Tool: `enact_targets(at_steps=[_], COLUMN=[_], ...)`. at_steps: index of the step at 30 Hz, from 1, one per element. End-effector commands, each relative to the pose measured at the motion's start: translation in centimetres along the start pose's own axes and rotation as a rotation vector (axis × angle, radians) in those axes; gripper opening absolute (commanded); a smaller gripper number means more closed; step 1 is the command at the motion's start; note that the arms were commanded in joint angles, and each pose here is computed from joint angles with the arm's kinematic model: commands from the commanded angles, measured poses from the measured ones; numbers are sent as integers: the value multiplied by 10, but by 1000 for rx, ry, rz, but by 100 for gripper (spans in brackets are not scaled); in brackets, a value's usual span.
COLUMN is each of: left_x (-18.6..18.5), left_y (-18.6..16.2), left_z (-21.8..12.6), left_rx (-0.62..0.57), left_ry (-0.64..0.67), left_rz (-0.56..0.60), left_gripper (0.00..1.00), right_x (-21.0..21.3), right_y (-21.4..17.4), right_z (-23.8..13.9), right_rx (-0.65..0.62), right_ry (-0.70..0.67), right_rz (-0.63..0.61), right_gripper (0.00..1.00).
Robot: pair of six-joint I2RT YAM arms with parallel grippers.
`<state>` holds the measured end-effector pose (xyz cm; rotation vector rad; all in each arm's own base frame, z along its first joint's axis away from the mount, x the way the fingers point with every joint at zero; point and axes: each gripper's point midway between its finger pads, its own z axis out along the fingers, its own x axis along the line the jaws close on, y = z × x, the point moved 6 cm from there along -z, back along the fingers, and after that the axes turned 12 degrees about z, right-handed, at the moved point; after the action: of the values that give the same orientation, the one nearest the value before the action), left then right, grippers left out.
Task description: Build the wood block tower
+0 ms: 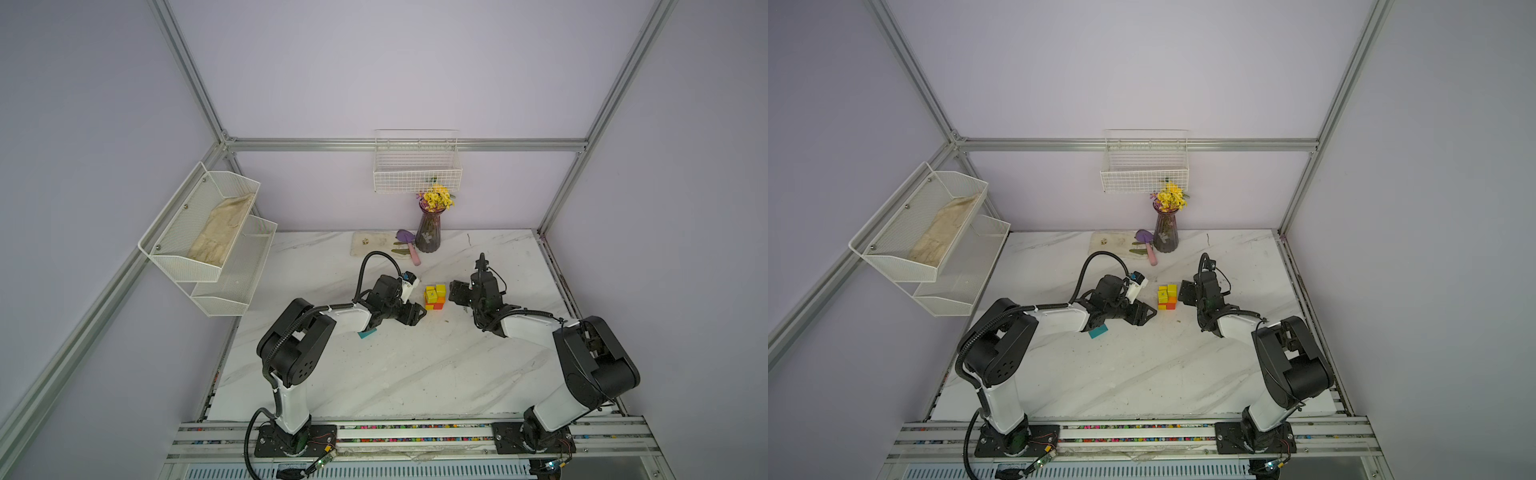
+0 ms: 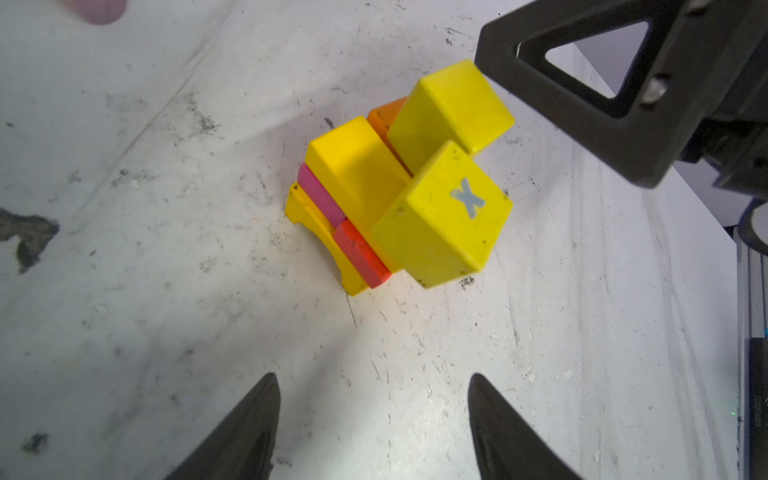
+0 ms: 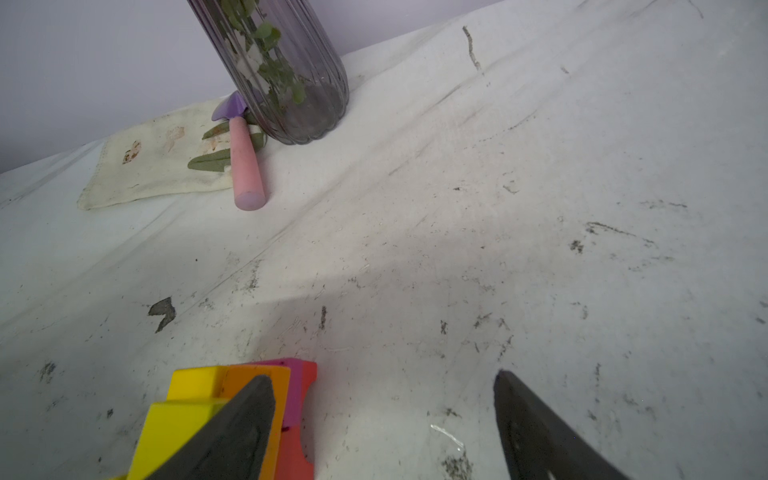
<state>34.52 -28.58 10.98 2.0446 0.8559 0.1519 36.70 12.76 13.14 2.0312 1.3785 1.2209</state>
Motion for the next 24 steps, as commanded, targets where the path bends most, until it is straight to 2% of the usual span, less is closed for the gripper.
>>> enact_targets(at_steps=[1,15,24], left_x=[-3,-2,0], left_y=[50,68,75], left_z=[-1,8,11], left_rx=[-113,-128,-133], left_ry=[-27,-26,-18], left_rz=[49,38,21], left_gripper=[63,55,46], right_x=[2,3,3], right_y=[6,5,5], right_z=[-1,0,1], right_rx=[-26,-19,-17], right_ry=[14,17,18], right_rz=[12,11,12], right_gripper=[85,85,85])
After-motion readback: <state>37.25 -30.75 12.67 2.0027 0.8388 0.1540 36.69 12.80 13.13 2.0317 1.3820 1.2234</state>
